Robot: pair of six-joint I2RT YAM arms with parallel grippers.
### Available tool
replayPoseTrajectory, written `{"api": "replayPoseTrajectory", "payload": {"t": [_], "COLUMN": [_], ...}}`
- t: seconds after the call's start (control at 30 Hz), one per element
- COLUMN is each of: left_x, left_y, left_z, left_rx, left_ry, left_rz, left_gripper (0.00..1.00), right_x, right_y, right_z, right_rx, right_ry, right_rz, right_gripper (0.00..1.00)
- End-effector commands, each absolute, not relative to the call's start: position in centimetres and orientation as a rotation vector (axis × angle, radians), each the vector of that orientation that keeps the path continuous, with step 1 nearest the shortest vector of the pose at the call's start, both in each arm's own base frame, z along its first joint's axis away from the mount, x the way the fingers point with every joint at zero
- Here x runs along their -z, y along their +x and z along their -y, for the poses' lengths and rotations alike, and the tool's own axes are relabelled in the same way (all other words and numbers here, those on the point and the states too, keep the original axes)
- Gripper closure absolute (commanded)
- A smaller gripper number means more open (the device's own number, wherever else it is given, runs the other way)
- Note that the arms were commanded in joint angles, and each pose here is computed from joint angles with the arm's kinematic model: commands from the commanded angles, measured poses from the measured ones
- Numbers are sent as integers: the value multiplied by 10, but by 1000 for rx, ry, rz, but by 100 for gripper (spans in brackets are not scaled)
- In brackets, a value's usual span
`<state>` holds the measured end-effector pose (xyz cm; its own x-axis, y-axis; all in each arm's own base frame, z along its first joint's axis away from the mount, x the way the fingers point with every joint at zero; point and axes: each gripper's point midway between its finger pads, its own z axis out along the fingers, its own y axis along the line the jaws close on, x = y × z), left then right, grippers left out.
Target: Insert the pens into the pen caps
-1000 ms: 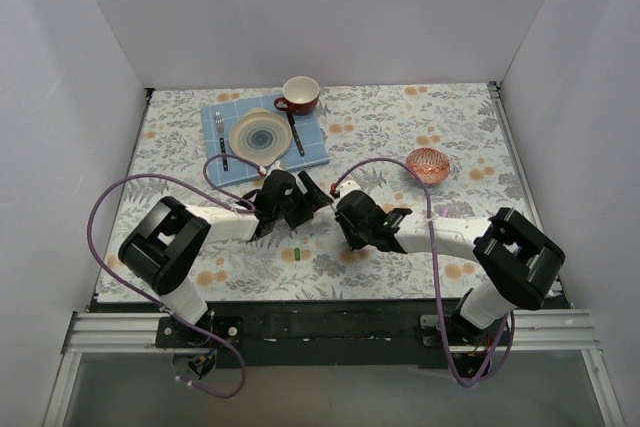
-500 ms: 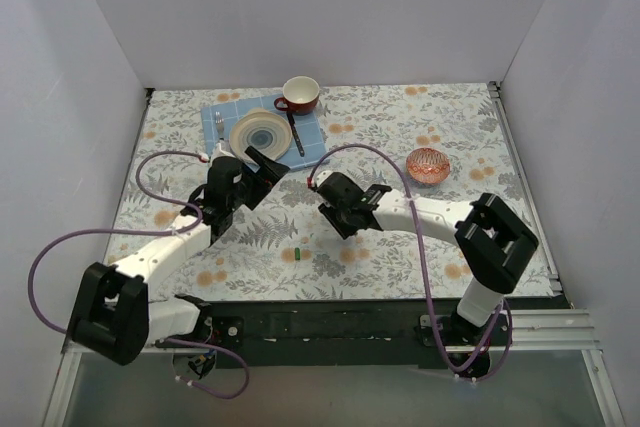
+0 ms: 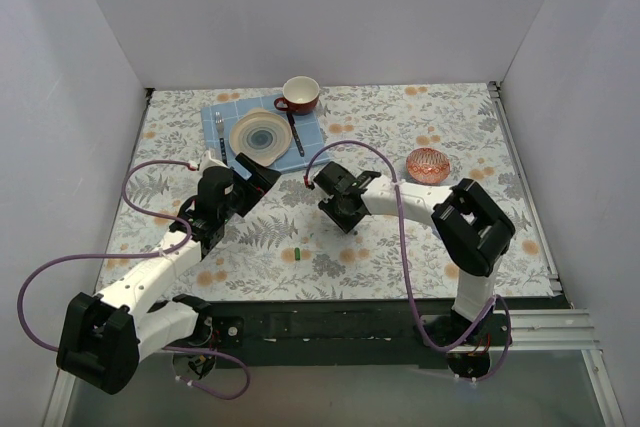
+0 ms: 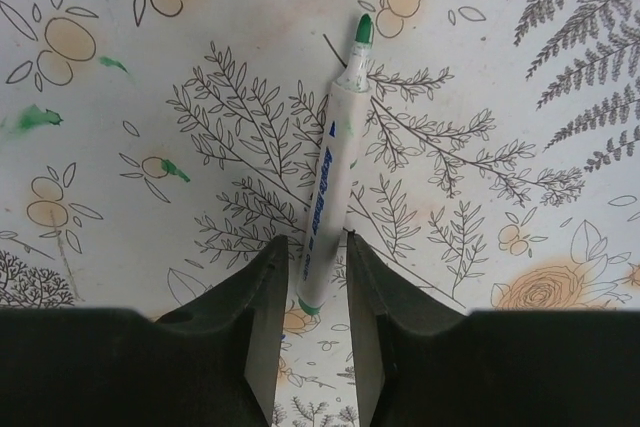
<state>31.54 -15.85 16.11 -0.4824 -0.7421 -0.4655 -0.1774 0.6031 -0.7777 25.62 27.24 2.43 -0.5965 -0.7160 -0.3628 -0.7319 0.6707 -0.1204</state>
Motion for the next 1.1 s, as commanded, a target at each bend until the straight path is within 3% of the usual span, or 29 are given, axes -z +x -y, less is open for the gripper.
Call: {"api": "replayPoseTrajectory", "payload": {"t": [0.0,0.13,0.37,0.63,0.7,0.73,0.77,1.07], "left_x": [-163,-161,-153,-146,-144,-139,-141,-108], "left_y": [316,317,313,312,311,309,310,299], "left_z": [153,152,153,155,154,153,155,195], "left_rx": [807,795,812,821,816,809,824,983], "left_ry": [-716,-720,-737,-748,-749,-751,-741,-712], "left_rz": [-1978,-1978,-1992,-2004,-2004,-2016,-2002,-2108], "left_gripper": [10,10,10,10,10,11,11,19], "right_x": [-27,-19,-8,3,5,7,7,-35], "right_y": [254,250,247,236,236,236,237,256], "right_z": [-278,-277,-260,-256,-253,-253,-253,-273], "right_rx": [-102,-101,32,75,108,116,115,-28], "right_ry": [-1188,-1196,-1140,-1115,-1101,-1095,-1082,-947], "right_rz": [-2523,-2562,-2644,-2679,-2686,-2686,-2686,-2531], "right_gripper": [64,65,76,78,86,97,99,99]}}
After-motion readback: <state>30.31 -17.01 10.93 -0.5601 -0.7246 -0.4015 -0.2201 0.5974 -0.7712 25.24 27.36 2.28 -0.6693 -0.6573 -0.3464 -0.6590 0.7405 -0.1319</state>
